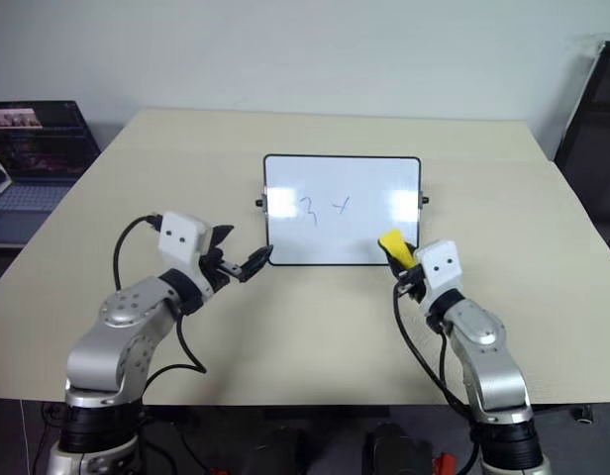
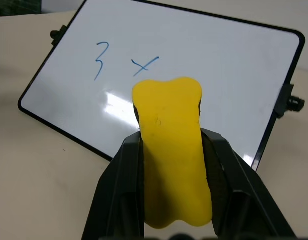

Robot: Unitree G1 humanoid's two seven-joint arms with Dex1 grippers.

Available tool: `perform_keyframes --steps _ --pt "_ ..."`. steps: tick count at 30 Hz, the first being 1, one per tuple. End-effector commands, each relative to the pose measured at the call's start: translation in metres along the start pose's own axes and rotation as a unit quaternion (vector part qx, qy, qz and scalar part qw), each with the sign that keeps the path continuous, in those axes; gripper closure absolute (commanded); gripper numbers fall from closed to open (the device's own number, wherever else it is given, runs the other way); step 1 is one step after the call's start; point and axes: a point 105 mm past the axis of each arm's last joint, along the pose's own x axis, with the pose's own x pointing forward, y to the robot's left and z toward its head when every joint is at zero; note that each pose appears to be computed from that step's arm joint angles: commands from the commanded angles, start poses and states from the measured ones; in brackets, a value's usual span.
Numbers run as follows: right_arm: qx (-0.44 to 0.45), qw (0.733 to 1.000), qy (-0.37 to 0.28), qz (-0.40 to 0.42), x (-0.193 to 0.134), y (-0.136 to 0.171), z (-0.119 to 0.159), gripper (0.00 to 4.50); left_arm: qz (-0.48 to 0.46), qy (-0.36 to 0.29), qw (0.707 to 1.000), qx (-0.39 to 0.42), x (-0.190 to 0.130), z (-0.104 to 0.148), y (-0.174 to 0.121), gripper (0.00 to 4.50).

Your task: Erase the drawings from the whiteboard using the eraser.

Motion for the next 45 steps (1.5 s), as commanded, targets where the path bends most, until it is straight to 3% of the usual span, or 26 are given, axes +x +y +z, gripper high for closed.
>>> perform_keyframes --steps 1,13,25,39,45 --pt "-0.036 0.999 -0.036 0.016 0.011 0.0 0.024 3.31 -0.001 -0.027 1.0 0.012 0.001 0.017 -0.002 0.0" --pt "-0.125 0.988 -0.011 0.093 0.091 0.024 0.051 3.31 -0.046 0.008 0.999 0.024 0.014 0.009 -0.014 0.0" --pt "-0.252 0.96 0.045 0.115 0.14 0.021 0.04 3.31 -0.074 0.019 0.996 0.048 0.014 0.002 -0.019 0.0" --pt "-0.289 0.937 0.144 0.13 0.123 -0.009 0.01 3.31 -0.094 0.013 0.994 0.055 0.017 0.006 -0.027 0.0" --pt "-0.301 0.939 0.13 0.1 0.129 -0.023 0.024 3.32 -0.1 0.01 0.993 0.054 0.019 0.008 -0.032 0.0"
